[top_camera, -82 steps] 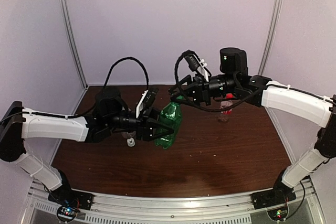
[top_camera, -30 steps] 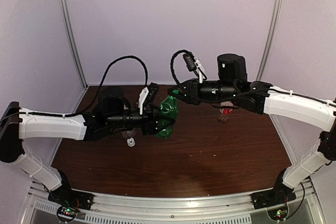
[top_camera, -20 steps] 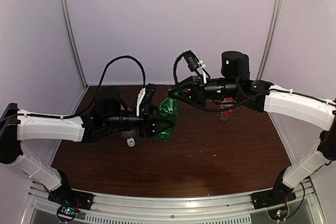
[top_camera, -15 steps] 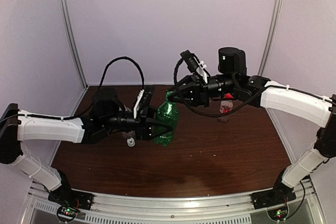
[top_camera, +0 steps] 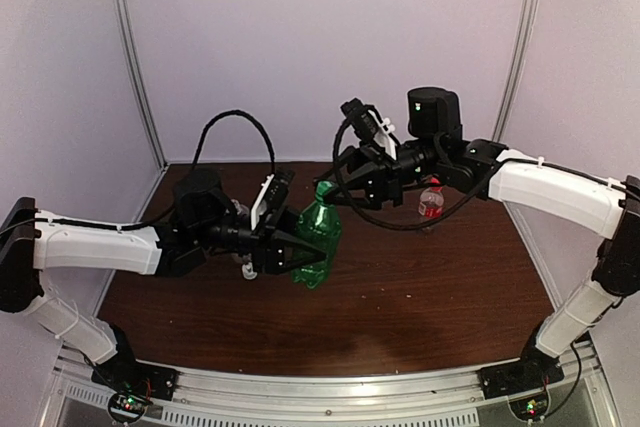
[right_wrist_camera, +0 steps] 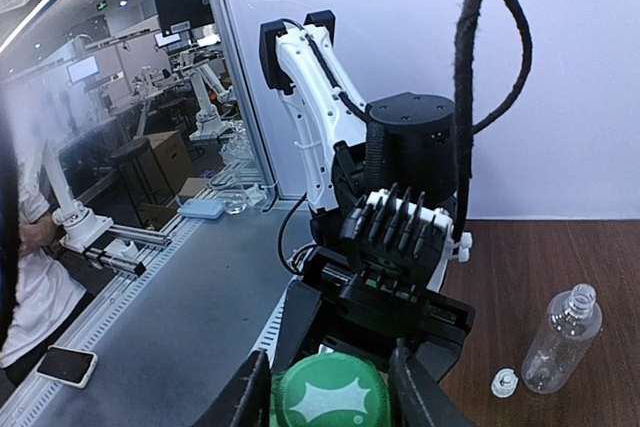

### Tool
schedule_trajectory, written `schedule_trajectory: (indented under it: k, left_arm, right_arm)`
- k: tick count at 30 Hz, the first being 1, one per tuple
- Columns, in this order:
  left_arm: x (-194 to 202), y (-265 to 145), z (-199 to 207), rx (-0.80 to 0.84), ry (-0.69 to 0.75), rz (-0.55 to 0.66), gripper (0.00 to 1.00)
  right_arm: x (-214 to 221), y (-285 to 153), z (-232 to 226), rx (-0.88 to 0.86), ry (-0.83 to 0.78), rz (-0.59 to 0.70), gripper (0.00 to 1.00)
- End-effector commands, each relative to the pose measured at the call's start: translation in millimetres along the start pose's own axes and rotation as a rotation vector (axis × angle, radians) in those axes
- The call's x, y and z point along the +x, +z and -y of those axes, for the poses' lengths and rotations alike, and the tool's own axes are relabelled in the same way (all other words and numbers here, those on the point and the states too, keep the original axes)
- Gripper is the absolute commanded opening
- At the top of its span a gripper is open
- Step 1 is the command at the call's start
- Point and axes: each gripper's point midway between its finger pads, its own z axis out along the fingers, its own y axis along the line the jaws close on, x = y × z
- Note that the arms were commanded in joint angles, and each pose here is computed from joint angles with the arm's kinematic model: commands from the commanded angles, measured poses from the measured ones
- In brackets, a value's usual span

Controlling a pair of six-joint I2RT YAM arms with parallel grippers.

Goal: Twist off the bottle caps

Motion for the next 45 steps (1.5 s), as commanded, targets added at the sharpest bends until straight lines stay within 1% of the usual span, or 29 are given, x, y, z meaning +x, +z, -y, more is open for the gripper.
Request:
schedule_trajectory:
  k: [1, 4, 9, 12, 14, 16, 19, 23, 26, 31, 36, 40, 45]
  left_arm:
    - [-23.8, -0.2, 2.0, -0.013, 0.07, 0.068, 0.32]
    - [-22.3, -0.5, -3.6, -0.046, 0.069, 0.062, 0.32]
    - [-20.5, -1.4, -16.2, -0.119, 0.068, 0.046, 0.32]
    - [-18.8, -2.4, -26.7, -0.179, 0.062, 0.033, 0.32]
    - [-18.0, -4.1, -33.6, -0.221, 0.06, 0.029, 0.32]
    - [-17.9, -5.8, -40.1, -0.26, 0.058, 0.029, 0.32]
    - [-18.4, -8.2, -48.7, -0.312, 0.053, 0.031, 0.32]
    - [-18.5, -11.8, -58.7, -0.374, 0.043, 0.029, 0.32]
    - [-17.1, -14.8, -65.9, -0.417, 0.038, 0.024, 0.32]
    - [-15.2, -17.5, -72.6, -0.46, 0.037, 0.01, 0.32]
    - [-15.6, -20.8, -76.1, -0.49, 0.039, 0.011, 0.32]
    - [-16.5, -22.7, -77.0, -0.504, 0.041, 0.012, 0.32]
    - [-15.8, -23.6, -77.7, -0.51, 0.045, 0.01, 0.32]
  right_arm:
    - [-13.2, -7.4, 1.0, 0.098, 0.041, 0.022, 0.48]
    - [-19.4, -11.4, 5.3, 0.161, 0.063, 0.036, 0.55]
    - [-32.3, -21.8, 12.9, 0.279, 0.093, 0.075, 0.63]
    - [-38.9, -32.6, 25.7, 0.405, 0.137, 0.104, 0.7]
    - [-40.9, -43.8, 42.3, 0.53, 0.186, 0.134, 0.73]
    - [-39.3, -53.7, 55.3, 0.63, 0.237, 0.163, 0.76]
    - [-29.2, -60.7, 68.8, 0.722, 0.298, 0.18, 0.79]
    - [-17.0, -56.5, 74.9, 0.755, 0.35, 0.175, 0.81]
    - [-8.1, -48.8, 77.9, 0.755, 0.367, 0.16, 0.81]
    - [3.4, -37.6, 81.6, 0.734, 0.387, 0.139, 0.76]
    - [14.5, -30.8, 88.0, 0.73, 0.409, 0.12, 0.68]
    - [18.6, -29.3, 91.7, 0.734, 0.416, 0.115, 0.62]
    - [21.0, -25.6, 93.0, 0.721, 0.42, 0.11, 0.53]
